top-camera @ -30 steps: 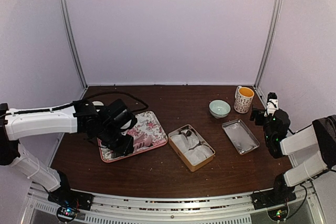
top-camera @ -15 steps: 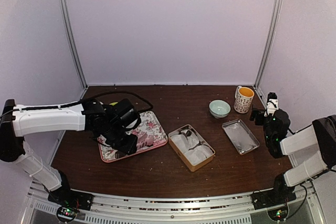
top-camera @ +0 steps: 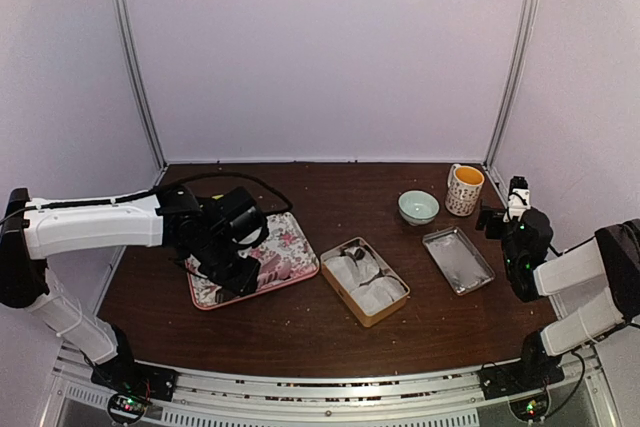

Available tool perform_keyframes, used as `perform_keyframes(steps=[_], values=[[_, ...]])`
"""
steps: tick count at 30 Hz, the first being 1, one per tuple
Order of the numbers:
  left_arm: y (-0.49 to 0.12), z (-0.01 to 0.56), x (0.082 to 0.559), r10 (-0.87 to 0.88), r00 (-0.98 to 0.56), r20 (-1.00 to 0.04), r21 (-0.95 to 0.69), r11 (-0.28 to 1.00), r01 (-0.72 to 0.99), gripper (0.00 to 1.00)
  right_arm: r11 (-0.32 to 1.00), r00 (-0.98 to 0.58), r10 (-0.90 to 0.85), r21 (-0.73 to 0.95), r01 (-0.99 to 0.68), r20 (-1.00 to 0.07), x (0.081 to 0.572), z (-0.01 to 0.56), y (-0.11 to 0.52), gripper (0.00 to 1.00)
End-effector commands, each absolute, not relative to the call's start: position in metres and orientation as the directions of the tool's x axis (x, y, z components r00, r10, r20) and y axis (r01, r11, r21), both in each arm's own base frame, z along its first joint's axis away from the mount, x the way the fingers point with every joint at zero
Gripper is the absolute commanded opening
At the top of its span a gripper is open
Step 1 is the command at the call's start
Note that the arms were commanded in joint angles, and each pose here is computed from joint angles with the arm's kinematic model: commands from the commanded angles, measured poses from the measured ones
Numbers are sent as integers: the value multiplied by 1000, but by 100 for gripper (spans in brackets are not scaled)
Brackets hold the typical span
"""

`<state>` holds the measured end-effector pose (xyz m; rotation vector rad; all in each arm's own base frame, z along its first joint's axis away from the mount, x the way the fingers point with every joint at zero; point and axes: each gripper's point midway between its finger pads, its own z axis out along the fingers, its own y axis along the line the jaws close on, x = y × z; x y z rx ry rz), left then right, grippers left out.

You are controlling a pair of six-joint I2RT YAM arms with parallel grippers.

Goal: Pack the chocolate

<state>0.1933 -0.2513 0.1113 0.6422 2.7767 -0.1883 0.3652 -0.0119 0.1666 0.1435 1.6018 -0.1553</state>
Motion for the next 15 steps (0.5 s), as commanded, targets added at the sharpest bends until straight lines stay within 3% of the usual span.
perform_keyframes(steps=[1, 11, 15], values=[[-245, 118, 194, 457, -840, -292, -14, 876, 481, 34, 982, -17, 1, -3, 191, -1000, 368, 174, -14, 100], [-232, 118, 196, 465, -847, -256, 2, 877, 481, 34, 981, -18, 0, -4, 192, -1000, 368, 174, -14, 100], [-212, 119, 202, 430, -871, -239, 79, 902, 423, 34, 981, -16, 0, -3, 192, -1000, 368, 174, -14, 100]])
